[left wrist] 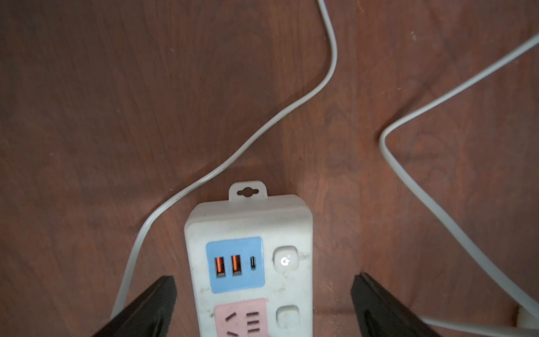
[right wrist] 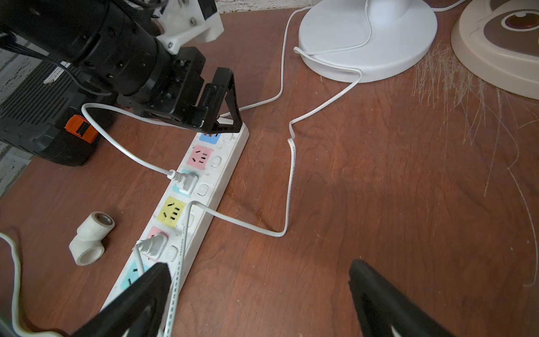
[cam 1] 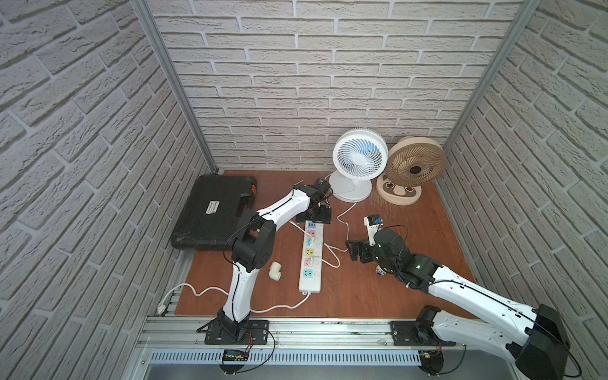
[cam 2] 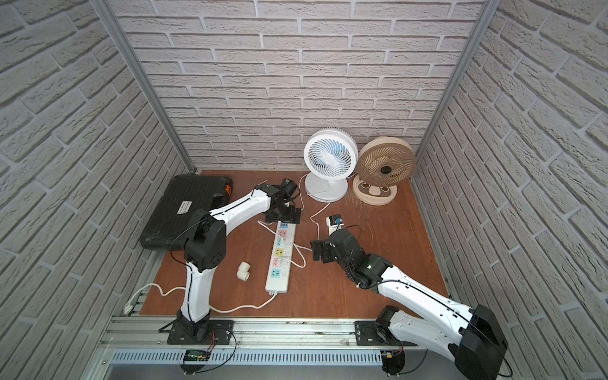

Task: Unplug the desk fan from the power strip
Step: Remove the plug from the socket.

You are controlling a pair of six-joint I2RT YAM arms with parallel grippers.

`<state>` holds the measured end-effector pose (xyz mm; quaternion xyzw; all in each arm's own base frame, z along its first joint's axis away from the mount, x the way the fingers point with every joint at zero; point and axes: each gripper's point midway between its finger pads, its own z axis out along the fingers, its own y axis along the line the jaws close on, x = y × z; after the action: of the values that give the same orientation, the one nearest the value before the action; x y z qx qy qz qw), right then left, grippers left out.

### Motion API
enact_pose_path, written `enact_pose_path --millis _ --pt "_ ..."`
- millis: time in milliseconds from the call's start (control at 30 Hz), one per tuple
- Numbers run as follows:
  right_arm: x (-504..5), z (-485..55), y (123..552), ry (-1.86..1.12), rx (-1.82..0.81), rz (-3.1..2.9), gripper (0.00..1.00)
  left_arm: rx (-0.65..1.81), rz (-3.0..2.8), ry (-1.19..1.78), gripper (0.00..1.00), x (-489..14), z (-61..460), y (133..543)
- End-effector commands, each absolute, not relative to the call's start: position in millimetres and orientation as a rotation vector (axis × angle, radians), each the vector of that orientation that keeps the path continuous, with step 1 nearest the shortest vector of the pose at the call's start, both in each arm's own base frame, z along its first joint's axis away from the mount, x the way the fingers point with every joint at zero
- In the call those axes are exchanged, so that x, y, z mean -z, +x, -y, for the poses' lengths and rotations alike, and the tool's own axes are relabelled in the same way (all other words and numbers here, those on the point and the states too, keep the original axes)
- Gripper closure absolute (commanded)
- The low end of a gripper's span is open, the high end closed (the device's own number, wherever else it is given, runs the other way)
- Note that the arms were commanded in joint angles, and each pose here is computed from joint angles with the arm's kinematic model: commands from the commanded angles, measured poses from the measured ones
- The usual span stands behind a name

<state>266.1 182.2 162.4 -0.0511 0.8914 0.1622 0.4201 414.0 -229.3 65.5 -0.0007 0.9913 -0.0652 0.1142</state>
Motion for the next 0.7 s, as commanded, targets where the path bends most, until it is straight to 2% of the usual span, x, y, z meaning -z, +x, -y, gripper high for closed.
enact_pose_path --millis 0,400,667 --pt "-162 -184 266 -0.114 -0.417 -2.217 0.01 0.215 -2.943 -0.092 0.02 -55 224 416" --pt "-162 -188 266 -0.125 -0.416 -2.215 0.01 0.177 -3.014 -0.130 0.04 -25 223 414" --pt "-164 -189 266 -0.130 -0.416 -2.212 0.01 0.151 -3.038 -0.119 0.17 -14 222 413"
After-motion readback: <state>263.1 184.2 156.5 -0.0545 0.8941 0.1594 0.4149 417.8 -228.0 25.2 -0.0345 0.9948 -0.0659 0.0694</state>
